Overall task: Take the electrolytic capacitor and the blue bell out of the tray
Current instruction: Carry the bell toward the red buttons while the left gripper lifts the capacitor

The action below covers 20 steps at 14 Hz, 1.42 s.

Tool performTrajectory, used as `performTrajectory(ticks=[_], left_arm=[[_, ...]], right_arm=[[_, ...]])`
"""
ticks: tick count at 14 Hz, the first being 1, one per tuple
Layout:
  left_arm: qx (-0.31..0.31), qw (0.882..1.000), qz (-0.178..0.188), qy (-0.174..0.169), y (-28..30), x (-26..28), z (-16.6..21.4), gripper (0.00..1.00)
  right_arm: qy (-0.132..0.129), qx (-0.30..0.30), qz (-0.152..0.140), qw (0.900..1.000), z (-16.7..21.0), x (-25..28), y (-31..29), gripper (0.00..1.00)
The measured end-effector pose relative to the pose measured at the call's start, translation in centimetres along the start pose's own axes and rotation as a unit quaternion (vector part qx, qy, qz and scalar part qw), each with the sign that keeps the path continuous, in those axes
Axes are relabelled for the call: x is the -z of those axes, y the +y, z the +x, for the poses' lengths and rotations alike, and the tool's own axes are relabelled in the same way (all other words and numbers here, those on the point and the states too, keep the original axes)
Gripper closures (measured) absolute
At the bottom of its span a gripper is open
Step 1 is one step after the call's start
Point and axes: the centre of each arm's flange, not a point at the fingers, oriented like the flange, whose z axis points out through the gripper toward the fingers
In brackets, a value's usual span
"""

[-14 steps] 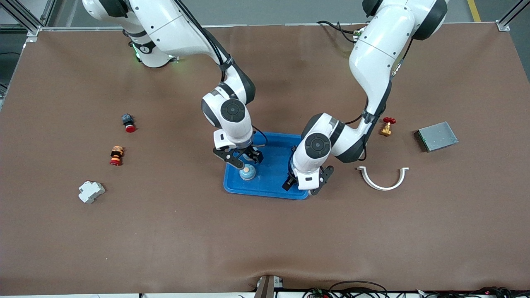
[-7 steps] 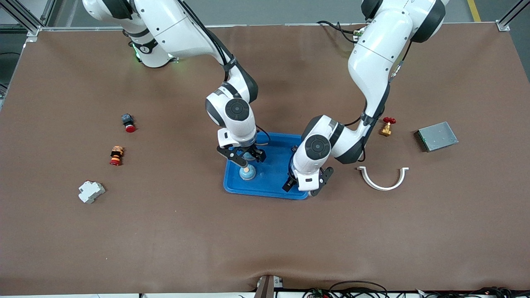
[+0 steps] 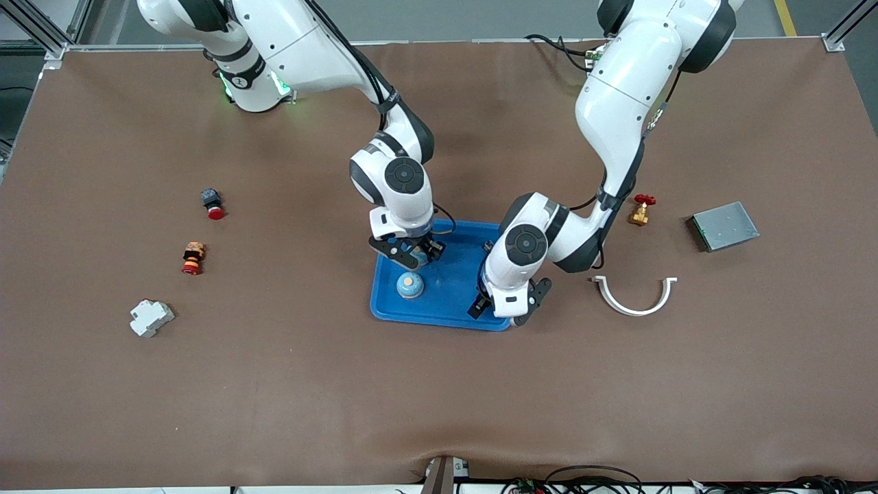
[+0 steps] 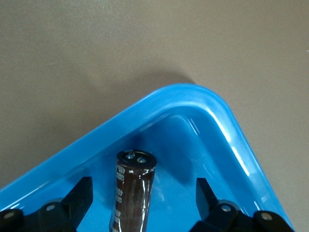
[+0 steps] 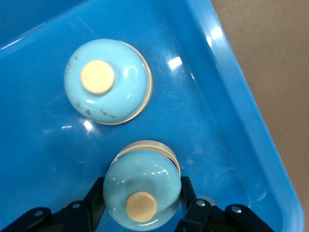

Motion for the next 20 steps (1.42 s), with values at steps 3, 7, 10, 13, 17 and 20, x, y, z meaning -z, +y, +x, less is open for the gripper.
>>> performTrajectory(ticks=[3,7,10,13,17,20], left_arm=[[0.0,1.0,-0.001,0.0,0.0,0.1,0.0,0.36],[0.0,1.0,-0.004,0.001,0.3,0.3,0.0,0.65],[0.0,1.0,-0.005,0.001,0.3,0.4,0.0,0.65],[-0.001,1.0,-0.013,0.001,0.7,1.1,0.0,0.65],[0.0,1.0,-0.015,0.003,1.4,3.8,0.2,0.65],[-0.013,1.0,0.008,0.003,1.1,6.6,1.4,0.65]], right_arm=[[0.004,-0.005,0.005,1.0,0.8,1.1,-0.6,0.35],[0.002,-0.022,0.0,1.0,5.8,7.8,-0.9,0.35],[-0.023,0.003,0.013,1.0,12.3,14.2,1.9,0.35],[-0.035,0.032,0.007,0.999,19.2,17.1,7.6,0.35],[-0.051,0.072,-0.008,0.996,22.4,16.0,15.6,0.35],[-0.044,0.103,0.0,0.994,23.3,15.2,19.7,0.35]])
